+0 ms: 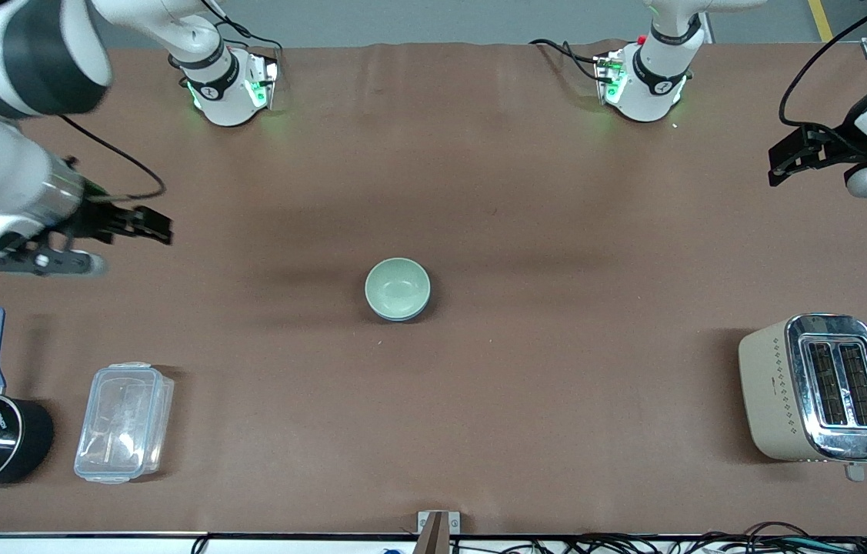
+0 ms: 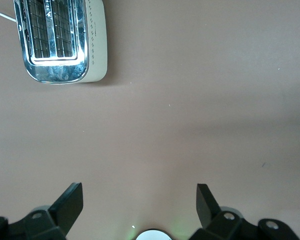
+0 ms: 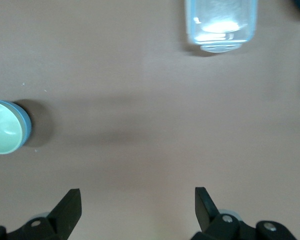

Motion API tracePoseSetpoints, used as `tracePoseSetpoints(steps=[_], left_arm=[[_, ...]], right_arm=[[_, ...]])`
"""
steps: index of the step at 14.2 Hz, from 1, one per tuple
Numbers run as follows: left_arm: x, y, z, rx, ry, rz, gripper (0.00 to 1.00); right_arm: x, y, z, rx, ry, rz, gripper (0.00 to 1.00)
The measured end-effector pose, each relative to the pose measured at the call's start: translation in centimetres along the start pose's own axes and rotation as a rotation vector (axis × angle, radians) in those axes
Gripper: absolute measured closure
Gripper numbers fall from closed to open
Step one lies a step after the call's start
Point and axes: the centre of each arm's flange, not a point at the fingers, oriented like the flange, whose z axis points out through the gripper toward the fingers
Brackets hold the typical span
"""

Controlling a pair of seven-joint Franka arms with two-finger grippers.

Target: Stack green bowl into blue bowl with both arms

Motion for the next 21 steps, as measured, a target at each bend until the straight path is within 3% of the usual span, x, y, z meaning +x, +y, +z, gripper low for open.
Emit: tracePoseSetpoints(steps=[3,7,13,21], left_arm=[[0.0,0.1,0.0,0.0,0.001,0.002,0.0],[-0.1,0.2,-0.3,0.0,0.005,0.004,0.0],[-1.9,0.6,-1.4,0.003,0.042,0.012,0.0],[-1.6,0.9,-0.7,0.004,0.034,0.018,0.0]], right_arm=[[-2.3,5.8,-4.3,0.012,0.045,-0.028,0.0],[-4.7,7.9,-10.5,-0.009,0.081,-0.037,0.0],[-4.0,7.4,-10.0,-0.038,0.071,-0.052,0.0],[-3.8,7.7,-9.8,-0.044,0.073,-0.047,0.0]])
